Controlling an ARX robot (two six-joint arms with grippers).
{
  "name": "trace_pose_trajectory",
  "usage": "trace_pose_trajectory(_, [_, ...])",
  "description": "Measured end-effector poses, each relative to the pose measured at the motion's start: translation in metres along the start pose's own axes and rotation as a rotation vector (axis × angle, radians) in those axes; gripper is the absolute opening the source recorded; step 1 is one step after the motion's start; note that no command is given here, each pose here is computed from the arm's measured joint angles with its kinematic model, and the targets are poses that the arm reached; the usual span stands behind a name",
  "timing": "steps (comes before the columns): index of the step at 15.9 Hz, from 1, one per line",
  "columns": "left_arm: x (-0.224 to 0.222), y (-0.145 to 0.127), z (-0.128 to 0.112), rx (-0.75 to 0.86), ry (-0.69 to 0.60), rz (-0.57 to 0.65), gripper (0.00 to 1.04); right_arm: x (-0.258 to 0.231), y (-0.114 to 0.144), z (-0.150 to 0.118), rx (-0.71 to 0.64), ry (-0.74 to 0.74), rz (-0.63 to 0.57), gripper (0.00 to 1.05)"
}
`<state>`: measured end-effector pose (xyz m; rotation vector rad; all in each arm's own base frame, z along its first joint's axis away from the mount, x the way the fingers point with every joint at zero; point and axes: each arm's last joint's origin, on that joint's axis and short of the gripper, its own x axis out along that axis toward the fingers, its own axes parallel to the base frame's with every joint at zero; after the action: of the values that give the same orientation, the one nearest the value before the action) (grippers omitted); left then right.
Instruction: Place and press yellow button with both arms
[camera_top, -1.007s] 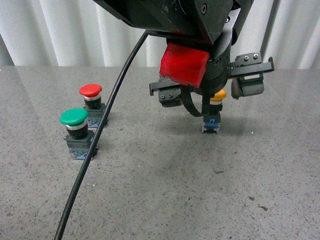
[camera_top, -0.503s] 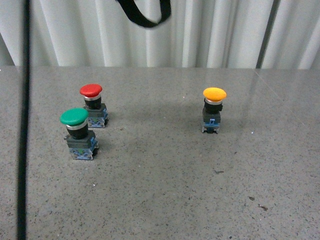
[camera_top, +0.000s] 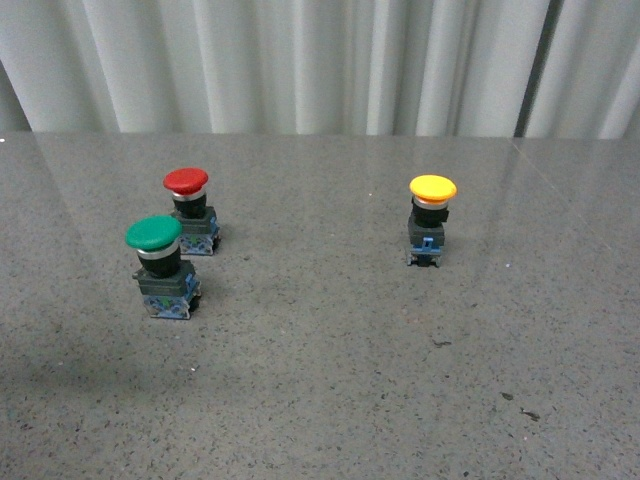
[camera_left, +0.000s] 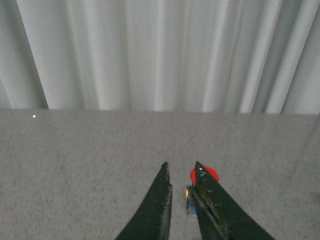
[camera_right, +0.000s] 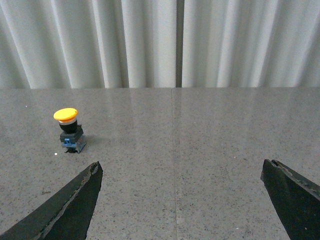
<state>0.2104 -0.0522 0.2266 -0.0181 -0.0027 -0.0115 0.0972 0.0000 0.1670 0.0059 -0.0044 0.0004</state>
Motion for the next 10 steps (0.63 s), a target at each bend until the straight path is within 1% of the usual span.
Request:
trace_pose_trajectory(1, [-0.007, 0.007, -0.011, 0.006, 0.025, 0.005, 0.07, 0.0, 0.0, 0.0, 0.0, 0.0, 0.0, 0.98])
trace_pose_trajectory(2, [-0.016, 0.016, -0.018, 0.008, 0.027, 0.016, 0.02, 0.0, 0.0, 0.0, 0.0, 0.0, 0.0, 0.98])
trace_pose_trajectory(4, [-0.03, 0.026, -0.023, 0.003, 0.004, 0.023, 0.02, 0.0, 0.0, 0.0, 0.0, 0.0, 0.0, 0.98])
trace_pose_trajectory(7, [-0.046, 0.034, -0.035, 0.005, 0.017, 0.01, 0.02, 0.0, 0.0, 0.0, 0.0, 0.0, 0.0, 0.98])
trace_pose_trajectory(10, [-0.059, 0.041, -0.041, 0.004, 0.009, 0.018, 0.02, 0.0, 0.0, 0.0, 0.0, 0.0, 0.0, 0.98])
